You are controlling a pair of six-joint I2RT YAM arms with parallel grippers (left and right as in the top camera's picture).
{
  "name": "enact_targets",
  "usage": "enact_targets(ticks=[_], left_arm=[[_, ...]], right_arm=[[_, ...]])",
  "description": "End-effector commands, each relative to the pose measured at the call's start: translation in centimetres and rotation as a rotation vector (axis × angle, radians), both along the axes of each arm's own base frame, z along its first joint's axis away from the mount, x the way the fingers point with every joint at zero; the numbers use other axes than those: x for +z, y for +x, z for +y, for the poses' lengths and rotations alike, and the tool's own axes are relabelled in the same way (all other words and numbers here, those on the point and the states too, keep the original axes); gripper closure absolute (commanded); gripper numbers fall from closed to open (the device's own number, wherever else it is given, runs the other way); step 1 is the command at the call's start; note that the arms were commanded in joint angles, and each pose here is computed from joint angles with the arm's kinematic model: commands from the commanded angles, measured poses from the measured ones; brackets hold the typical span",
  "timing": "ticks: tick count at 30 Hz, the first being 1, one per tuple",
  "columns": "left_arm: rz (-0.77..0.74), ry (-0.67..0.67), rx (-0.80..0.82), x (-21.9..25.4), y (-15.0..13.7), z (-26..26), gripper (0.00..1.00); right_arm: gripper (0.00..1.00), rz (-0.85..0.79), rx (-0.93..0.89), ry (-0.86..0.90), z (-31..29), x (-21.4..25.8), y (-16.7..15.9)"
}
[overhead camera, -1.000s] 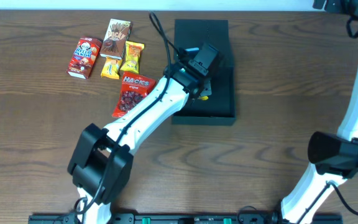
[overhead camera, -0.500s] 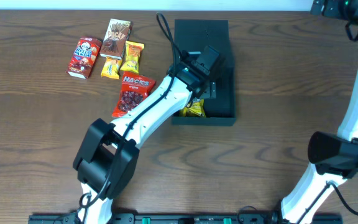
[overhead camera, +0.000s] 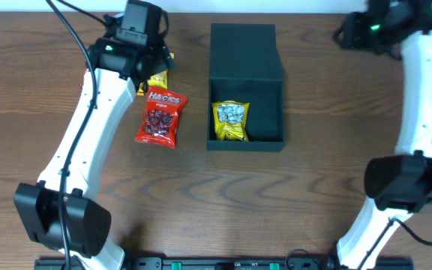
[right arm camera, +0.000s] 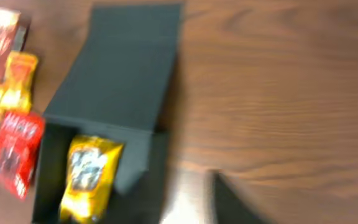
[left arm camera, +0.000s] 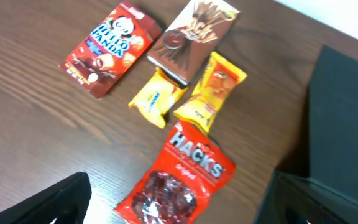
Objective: Pack container
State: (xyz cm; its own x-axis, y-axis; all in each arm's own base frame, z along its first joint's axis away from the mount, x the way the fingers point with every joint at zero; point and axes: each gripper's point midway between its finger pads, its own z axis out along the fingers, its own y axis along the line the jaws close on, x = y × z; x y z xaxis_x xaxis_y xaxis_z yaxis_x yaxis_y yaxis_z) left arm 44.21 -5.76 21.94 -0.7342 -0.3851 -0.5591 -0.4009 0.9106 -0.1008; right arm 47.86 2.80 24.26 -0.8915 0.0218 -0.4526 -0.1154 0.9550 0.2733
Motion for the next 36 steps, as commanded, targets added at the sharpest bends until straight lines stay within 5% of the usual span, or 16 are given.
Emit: enact_targets(ticks=[1, 8, 21, 36], left_arm=[[0.020, -0.003, 0.010, -0.5, 0.2, 1.7, 0.04], [0.039, -0.048, -0.012, -0.8, 0.3, 3.1, 0.05], [0.040, -0.027, -0.042, -0.7, 0.4, 3.2, 0.03], [0.063, -0.034, -0.047, -1.0, -0.1, 3.1, 0.03]], right_arm=[[0.99, 0.069, 0.172, 0.060, 6.6, -3.0, -1.4], [0.98, 0.200, 0.332, -0.057, 14.7, -9.5, -5.6], [0.98, 0.463, 0.355, -0.162, 16.4, -17.0, -13.1], [0.98, 0.507, 0.382, -0.187, 17.6, -22.8, -13.2]])
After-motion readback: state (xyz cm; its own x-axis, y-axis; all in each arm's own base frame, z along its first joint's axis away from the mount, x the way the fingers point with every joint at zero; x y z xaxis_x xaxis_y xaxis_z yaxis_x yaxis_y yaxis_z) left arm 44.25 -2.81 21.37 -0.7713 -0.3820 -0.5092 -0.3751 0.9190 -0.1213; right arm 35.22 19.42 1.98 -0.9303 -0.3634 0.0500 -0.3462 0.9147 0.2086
